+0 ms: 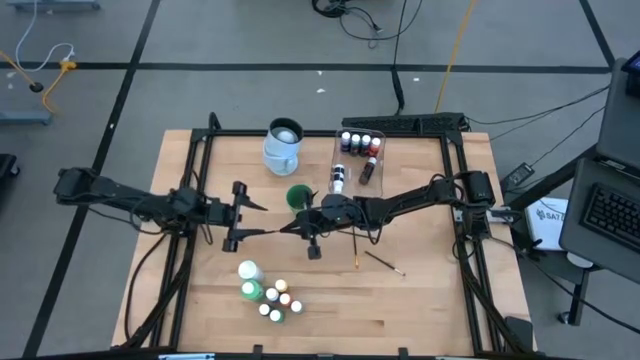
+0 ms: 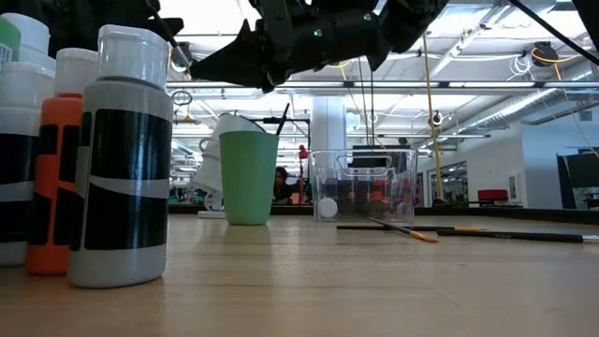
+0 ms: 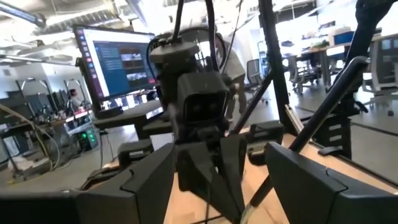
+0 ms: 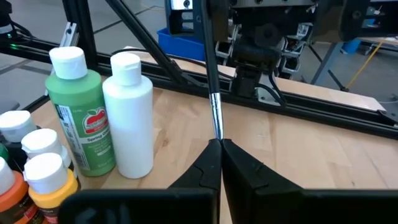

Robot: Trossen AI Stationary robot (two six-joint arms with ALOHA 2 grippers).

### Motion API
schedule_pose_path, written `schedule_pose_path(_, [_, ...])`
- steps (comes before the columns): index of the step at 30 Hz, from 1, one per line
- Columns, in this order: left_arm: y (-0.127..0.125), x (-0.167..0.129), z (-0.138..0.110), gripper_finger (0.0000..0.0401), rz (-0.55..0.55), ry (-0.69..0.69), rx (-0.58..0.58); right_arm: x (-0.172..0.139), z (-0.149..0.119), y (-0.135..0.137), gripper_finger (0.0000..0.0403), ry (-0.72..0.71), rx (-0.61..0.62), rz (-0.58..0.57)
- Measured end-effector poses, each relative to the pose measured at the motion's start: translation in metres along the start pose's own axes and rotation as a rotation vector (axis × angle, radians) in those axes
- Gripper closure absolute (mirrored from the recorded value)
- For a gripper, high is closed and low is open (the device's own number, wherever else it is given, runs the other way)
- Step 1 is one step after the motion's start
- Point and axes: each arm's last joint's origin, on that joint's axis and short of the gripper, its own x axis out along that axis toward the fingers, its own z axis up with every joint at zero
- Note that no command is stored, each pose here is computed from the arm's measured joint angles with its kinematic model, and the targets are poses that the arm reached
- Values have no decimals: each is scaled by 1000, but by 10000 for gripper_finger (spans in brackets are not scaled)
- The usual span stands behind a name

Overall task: Pick & Place Paint Supplies
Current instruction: Put the silver paintbrush into the green cup

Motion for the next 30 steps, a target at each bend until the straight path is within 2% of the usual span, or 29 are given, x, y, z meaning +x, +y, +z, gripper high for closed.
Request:
schedule_pose_path(8, [-2,3,0,146,-71,-40,7,0,0,0,402,1,-15,-2])
schedule_pose_path(16, [0,3,-3,146,25,5,40,0,3,10,402,-19,-75,19])
schedule_pose_path(22, [0,3,-3,146,26,8,59,-5,12,21,402,-16,-82,36])
schedule_pose_path(27, [0,1,-2,146,15,14,63,-31,42,30,402,26,-123,-128])
schedule_pose_path(30, [-2,0,-2,146,-59,10,67,-39,49,33,402,50,-138,-166])
